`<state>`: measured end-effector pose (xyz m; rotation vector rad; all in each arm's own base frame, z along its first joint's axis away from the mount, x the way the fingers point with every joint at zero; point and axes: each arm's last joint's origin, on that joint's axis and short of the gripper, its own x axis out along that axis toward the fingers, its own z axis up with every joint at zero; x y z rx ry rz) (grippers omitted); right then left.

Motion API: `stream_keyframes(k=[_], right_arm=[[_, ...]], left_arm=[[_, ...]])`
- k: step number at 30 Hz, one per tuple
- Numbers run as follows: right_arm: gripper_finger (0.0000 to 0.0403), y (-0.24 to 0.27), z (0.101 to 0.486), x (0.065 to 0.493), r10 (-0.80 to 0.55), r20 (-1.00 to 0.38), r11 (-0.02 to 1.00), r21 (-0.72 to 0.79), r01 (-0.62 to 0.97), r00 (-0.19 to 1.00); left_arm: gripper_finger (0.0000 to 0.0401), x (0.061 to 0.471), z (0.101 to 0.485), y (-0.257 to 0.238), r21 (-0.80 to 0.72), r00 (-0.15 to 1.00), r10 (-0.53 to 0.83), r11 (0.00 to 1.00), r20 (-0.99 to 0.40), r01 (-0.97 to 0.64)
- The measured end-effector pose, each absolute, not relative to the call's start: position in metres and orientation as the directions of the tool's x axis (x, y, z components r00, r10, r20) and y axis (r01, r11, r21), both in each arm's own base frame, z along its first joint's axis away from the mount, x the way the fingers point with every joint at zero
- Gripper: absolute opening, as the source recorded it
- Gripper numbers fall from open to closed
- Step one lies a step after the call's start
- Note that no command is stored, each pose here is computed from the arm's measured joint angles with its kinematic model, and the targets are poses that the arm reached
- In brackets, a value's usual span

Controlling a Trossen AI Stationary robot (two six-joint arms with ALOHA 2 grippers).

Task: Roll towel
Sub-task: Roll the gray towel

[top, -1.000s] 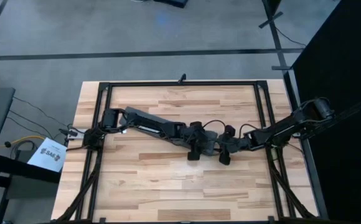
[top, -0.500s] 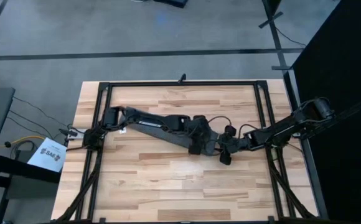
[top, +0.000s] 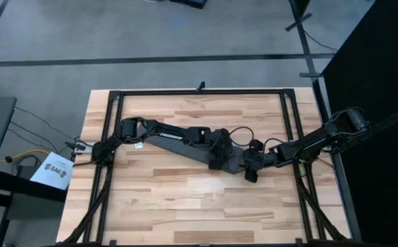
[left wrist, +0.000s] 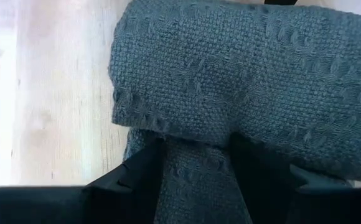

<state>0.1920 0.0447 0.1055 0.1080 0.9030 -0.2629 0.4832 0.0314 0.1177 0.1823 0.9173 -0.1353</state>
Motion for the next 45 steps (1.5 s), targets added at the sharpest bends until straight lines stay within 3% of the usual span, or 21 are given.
stream_keyframes(k=[11, 23, 32, 45], right_arm=[[0.0189, 0.048, 0.100, 0.187, -0.152, -0.716, 0.958, 0.063, 0.281, 0.681], [0.0189, 0.049, 0.111, 0.200, -0.180, -0.673, 0.964, 0.024, 0.264, 0.718], [0.0189, 0.047, 0.117, 0.206, -0.194, -0.651, 0.968, -0.006, 0.251, 0.734], [0.0189, 0.034, 0.122, 0.213, -0.233, -0.609, 0.965, -0.049, 0.258, 0.758]], left_arm=[[0.0174, 0.484, 0.119, 0.032, 0.072, 0.610, -0.036, 0.986, -0.791, 0.151], [0.0174, 0.486, 0.133, 0.030, 0.067, 0.572, -0.034, 0.986, -0.820, 0.155], [0.0174, 0.482, 0.162, 0.030, 0.061, 0.431, -0.030, 0.979, -0.902, 0.196], [0.0174, 0.476, 0.224, 0.029, 0.106, 0.326, 0.026, 0.967, -0.945, 0.230]])
